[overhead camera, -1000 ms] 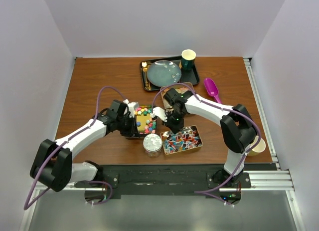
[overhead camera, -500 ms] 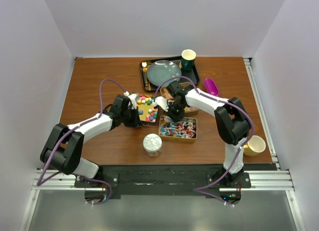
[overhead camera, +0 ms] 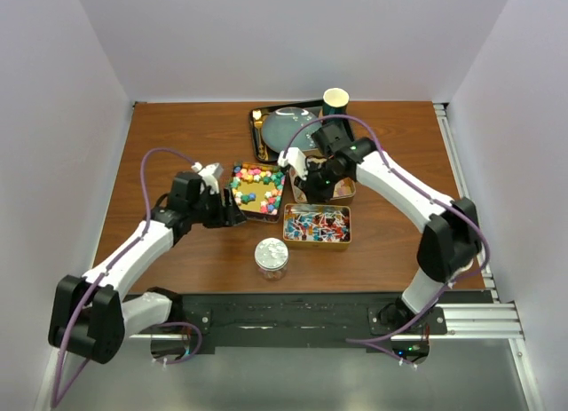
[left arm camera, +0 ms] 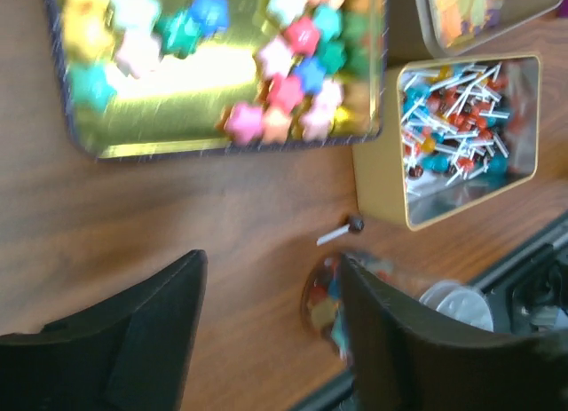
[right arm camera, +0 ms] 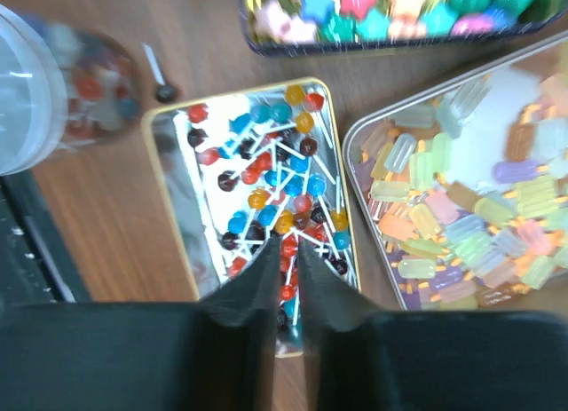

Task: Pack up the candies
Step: Move the storage box to the center of the board, then move the packing bottle to the center of the board.

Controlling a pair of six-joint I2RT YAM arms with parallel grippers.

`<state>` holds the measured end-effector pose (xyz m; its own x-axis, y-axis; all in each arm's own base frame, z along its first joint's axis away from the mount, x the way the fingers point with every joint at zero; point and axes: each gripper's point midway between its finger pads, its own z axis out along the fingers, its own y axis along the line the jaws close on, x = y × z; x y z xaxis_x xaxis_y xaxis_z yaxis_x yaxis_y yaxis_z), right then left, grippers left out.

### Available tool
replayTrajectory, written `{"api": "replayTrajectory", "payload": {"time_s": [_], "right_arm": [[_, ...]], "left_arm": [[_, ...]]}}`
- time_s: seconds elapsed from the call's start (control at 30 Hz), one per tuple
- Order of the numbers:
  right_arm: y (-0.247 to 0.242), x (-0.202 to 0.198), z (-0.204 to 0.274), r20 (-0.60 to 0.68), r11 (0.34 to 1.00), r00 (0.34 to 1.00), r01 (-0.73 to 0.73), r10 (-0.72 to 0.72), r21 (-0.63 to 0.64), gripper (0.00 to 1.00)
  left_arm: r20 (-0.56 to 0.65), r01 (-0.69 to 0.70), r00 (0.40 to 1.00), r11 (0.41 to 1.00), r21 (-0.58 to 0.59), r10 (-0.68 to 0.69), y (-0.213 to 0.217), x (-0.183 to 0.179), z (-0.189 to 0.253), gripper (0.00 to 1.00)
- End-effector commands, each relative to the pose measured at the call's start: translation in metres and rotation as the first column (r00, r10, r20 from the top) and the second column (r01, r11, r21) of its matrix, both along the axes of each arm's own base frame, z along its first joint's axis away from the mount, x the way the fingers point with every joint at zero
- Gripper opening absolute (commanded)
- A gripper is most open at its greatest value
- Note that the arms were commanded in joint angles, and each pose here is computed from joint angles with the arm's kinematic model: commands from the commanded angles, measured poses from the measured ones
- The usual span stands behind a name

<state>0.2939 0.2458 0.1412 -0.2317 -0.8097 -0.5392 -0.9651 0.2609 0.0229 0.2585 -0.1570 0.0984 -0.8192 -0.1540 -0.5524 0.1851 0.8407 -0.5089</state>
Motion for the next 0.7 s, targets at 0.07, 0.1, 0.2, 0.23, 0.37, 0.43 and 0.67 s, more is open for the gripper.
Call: {"api": "replayTrajectory", "payload": {"time_s": [0.07, 0.1, 0.2, 0.23, 0.37, 0.43, 0.67], "right_arm": [[-0.006, -0.011, 0.026, -0.011, 0.998, 0.998, 0.057, -0.057, 0.024, 0.33], [-0.007, -0.012, 0.026, -0.009, 0.998, 0.999, 0.054, -0.054, 0.018, 0.34], [-0.010, -0.010, 0.027, 0.004, 0.999, 0.999, 0.054, -0.054, 0.006, 0.34], [-0.010, -0.010, 0.028, 0.009, 0.998, 0.998, 0.055, -0.055, 0.004, 0.35], [-0.012, -0.010, 0.025, 0.005, 0.998, 0.998, 0.066, -0.066, -0.002, 0.35], [-0.012, -0.011, 0.023, -0.002, 0.998, 0.998, 0.066, -0.066, -0.003, 0.35], [-0.004, 0.000, 0.019, 0.001, 0.997, 0.997, 0.072, -0.072, 0.004, 0.35]], "left_arm": [[-0.401, -0.073, 0.916, 0.987, -0.143, 0.010, 0.002, -0.066, -0.033, 0.87], [-0.453, -0.077, 0.891, 0.978, -0.194, -0.020, -0.003, -0.075, -0.038, 0.86], [-0.540, -0.108, 0.836, 0.933, -0.342, -0.101, -0.020, -0.105, -0.048, 0.75], [-0.538, -0.098, 0.836, 0.938, -0.333, -0.104, -0.019, -0.111, -0.052, 0.75], [-0.557, -0.065, 0.822, 0.954, -0.294, -0.116, -0.015, -0.134, -0.061, 0.64], [-0.508, 0.004, 0.841, 0.942, -0.336, -0.184, -0.028, -0.136, -0.056, 0.63], [-0.336, 0.059, 0.919, 0.913, -0.404, -0.208, -0.050, -0.106, -0.052, 0.49]]}}
